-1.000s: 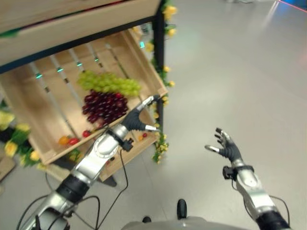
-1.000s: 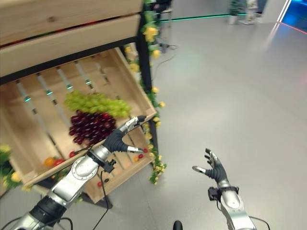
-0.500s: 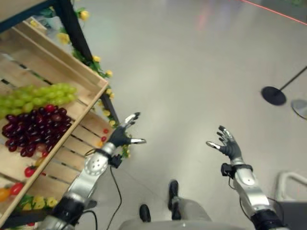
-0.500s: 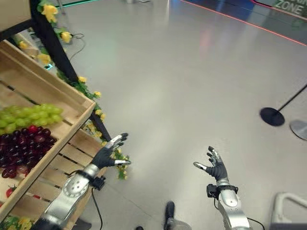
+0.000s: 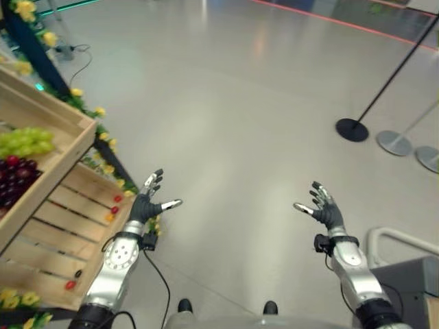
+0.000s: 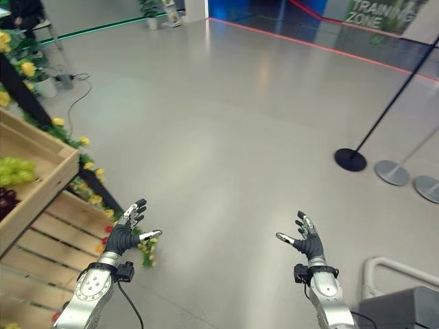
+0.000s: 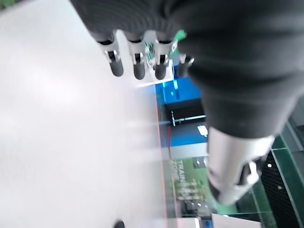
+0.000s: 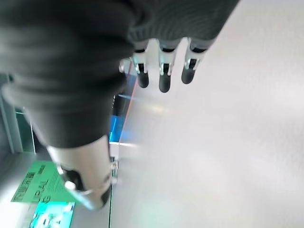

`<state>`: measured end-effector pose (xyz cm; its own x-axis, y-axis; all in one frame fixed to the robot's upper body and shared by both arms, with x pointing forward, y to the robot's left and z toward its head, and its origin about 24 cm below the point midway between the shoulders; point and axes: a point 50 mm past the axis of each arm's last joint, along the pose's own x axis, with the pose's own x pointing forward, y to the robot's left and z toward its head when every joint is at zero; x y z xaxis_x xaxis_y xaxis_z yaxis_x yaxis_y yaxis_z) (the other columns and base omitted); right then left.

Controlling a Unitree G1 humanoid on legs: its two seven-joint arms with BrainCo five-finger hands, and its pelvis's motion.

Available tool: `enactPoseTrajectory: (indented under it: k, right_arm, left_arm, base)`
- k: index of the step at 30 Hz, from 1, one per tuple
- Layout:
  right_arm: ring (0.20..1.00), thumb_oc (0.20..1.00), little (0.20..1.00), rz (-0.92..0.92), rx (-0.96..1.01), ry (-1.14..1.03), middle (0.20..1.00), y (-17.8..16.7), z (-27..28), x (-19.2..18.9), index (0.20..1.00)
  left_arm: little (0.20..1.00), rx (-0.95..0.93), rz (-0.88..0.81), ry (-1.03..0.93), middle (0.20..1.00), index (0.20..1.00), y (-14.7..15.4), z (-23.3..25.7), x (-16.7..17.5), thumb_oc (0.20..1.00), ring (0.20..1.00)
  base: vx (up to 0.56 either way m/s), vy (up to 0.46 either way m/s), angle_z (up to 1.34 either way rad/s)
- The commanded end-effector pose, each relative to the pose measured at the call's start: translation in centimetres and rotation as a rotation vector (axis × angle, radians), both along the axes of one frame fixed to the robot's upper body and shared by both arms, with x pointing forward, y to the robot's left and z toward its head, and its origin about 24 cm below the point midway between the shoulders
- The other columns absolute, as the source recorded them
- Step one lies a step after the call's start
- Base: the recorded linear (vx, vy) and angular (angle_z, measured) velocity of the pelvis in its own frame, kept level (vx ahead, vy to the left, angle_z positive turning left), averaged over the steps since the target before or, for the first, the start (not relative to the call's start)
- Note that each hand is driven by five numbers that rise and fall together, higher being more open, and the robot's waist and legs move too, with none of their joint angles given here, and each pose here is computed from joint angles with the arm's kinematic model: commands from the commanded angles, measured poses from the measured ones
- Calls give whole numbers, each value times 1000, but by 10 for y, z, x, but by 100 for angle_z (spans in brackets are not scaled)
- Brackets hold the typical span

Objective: Pick up the fruits from the basket on one side to the basket on the other side

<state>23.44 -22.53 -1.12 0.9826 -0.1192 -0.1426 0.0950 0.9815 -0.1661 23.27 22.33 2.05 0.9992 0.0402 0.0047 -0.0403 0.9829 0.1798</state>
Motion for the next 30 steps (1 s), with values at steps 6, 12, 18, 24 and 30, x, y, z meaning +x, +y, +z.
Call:
enactPoseTrajectory:
  k: [6, 12, 18, 24, 30]
  right_arm:
    - [1000, 1000, 1000, 58, -62, 21, 1000, 6, -8, 2, 1000]
    - [1000, 1000, 1000, -94, -64, 325, 1000, -16, -69, -38, 1000]
    - [1000, 1000, 1000, -178, -55, 669, 1000, -26, -119, -93, 1000]
    - [1000, 1000, 1000, -217, -26, 875, 1000, -28, -139, -128, 1000]
    - [1000, 1000, 1000, -173, -12, 933, 1000, -20, -144, -136, 1000]
  left_arm:
    - [1000, -13, 217, 123, 1000, 1000, 21, -40, -1, 1000, 1000]
    - [1000, 78, 261, 456, 1000, 1000, 19, -105, -40, 1000, 1000]
    - [1000, 25, 332, 750, 1000, 1000, 23, -149, -87, 1000, 1000]
    - [1000, 15, 313, 925, 1000, 1000, 19, -168, -122, 1000, 1000]
    - [1000, 10, 268, 965, 1000, 1000, 15, -171, -127, 1000, 1000]
  base:
    - [52, -351, -8]
    - [67, -125, -11]
    - [75, 37, -12]
    - [46, 43, -12]
    - [0, 0, 0]
